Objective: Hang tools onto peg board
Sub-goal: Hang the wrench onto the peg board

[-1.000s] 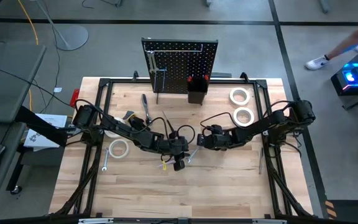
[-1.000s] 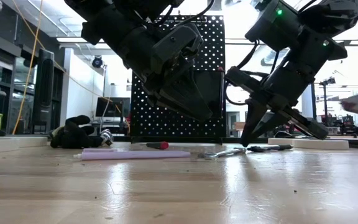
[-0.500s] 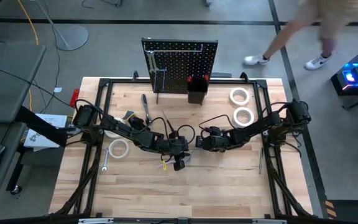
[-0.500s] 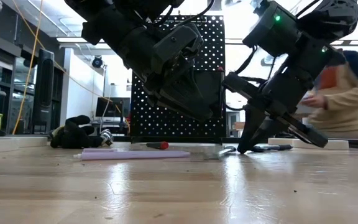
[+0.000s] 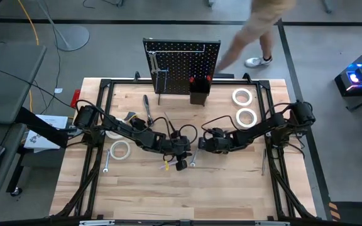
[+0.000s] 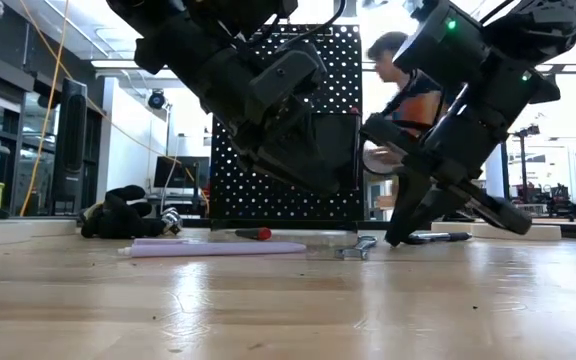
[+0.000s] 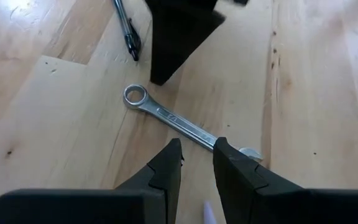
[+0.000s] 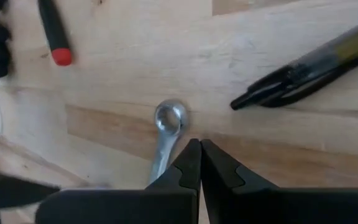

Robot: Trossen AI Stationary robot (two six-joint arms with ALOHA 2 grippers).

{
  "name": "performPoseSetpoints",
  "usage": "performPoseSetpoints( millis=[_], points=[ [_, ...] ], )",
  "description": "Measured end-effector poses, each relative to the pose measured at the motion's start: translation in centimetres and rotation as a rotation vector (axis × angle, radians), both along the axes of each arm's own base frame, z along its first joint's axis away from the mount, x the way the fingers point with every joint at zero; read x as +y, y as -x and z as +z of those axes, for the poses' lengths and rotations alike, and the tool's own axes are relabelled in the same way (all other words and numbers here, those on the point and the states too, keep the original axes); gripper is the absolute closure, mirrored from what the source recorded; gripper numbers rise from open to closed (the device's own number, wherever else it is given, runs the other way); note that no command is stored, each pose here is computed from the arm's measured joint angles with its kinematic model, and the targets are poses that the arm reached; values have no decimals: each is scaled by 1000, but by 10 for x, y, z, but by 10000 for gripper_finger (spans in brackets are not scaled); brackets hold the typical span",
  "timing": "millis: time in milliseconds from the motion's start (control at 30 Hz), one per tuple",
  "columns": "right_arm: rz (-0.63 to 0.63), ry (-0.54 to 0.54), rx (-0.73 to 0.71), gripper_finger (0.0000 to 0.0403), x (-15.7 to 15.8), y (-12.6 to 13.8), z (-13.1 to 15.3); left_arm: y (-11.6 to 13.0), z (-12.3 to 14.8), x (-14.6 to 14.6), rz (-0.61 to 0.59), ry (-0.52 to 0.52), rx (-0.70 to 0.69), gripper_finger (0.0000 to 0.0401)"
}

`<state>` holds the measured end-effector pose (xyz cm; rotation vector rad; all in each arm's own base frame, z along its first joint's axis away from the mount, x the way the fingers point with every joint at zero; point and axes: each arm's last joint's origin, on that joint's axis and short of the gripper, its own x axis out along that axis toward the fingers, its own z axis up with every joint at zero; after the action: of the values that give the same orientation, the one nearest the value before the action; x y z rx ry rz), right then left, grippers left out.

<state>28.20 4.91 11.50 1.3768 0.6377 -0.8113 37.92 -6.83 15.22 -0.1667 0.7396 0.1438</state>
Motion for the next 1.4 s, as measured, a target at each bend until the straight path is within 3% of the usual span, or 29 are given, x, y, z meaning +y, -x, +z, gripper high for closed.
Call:
performPoseSetpoints(
  millis=[133, 333, 600, 1133, 1400],
  points=[
    [9, 4, -30, 403, 0, -1, 5, 0, 0, 0, 10, 12, -1, 320],
    [16, 45, -65, 403, 0, -4, 8, -3, -2, -1, 99, 117, -31, 320],
    [98, 78, -117, 403, -5, -9, 13, 4, -6, -4, 119, 115, 40, 320],
    [73, 105, -41, 403, -14, -8, 2, 7, -6, -19, 167, 130, 27, 320],
    [57, 99, -79, 403, -14, -11, 3, 7, -6, -19, 168, 133, 22, 320]
  ],
)
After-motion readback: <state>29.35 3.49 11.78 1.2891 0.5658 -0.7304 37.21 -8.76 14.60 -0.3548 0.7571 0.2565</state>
